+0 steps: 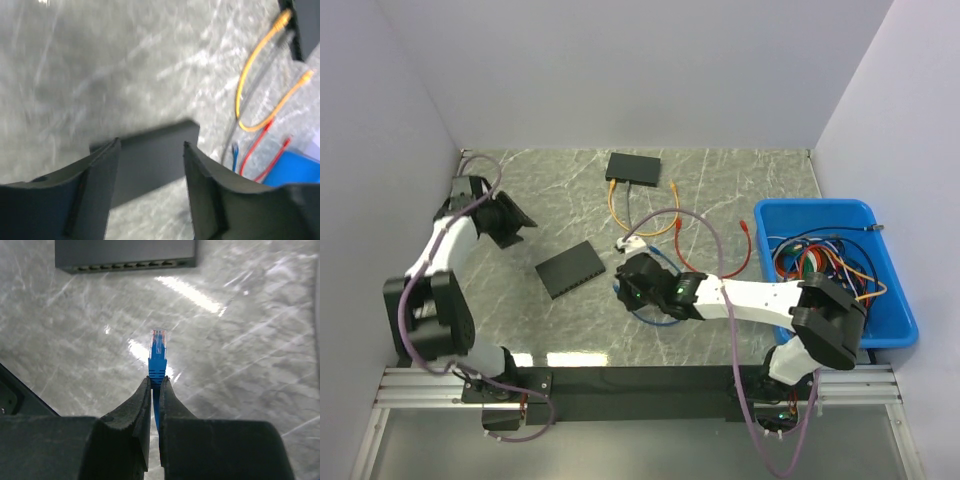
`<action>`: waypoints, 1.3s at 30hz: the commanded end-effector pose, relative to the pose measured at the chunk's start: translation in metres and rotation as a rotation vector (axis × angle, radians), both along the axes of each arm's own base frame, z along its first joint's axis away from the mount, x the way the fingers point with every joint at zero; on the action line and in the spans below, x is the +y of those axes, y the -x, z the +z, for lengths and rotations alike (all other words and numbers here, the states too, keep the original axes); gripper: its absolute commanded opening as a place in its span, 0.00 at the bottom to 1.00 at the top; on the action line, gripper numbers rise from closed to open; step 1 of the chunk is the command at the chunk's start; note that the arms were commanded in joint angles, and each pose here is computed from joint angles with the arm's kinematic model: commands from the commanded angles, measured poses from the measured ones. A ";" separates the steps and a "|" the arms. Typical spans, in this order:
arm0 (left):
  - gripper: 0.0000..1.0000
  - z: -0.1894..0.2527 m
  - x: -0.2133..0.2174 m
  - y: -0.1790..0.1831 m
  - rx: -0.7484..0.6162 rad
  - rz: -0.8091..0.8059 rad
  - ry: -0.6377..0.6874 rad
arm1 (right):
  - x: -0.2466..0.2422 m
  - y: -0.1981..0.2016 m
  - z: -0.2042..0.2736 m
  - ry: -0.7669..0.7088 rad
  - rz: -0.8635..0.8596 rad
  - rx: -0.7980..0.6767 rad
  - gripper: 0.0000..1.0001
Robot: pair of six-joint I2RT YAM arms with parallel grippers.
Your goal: Insert the plug into the switch port
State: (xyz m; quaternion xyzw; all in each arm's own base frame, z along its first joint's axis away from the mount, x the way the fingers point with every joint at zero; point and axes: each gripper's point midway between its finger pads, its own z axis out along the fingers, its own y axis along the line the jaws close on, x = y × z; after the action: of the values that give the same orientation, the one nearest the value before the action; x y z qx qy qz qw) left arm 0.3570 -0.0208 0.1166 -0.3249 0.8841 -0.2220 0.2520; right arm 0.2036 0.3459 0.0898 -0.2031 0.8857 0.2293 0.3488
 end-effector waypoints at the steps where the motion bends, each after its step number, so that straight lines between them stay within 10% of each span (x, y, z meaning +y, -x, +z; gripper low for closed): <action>1: 0.58 -0.037 0.006 -0.003 0.148 -0.048 -0.043 | 0.012 -0.004 0.008 0.025 -0.032 -0.049 0.00; 19: 0.53 -0.077 -0.089 0.052 0.239 -0.264 0.149 | 0.019 0.009 -0.018 0.080 -0.039 -0.022 0.00; 39: 0.50 -0.055 -0.079 0.019 0.171 -0.291 0.019 | 0.035 0.030 -0.051 0.194 0.002 -0.026 0.00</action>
State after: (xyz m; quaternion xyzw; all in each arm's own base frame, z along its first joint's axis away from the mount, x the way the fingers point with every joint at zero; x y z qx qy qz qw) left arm 0.3403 -0.0993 0.0609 -0.2317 0.9329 -0.2429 0.1308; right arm 0.1666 0.3657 0.0253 -0.2542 0.9035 0.1347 0.3178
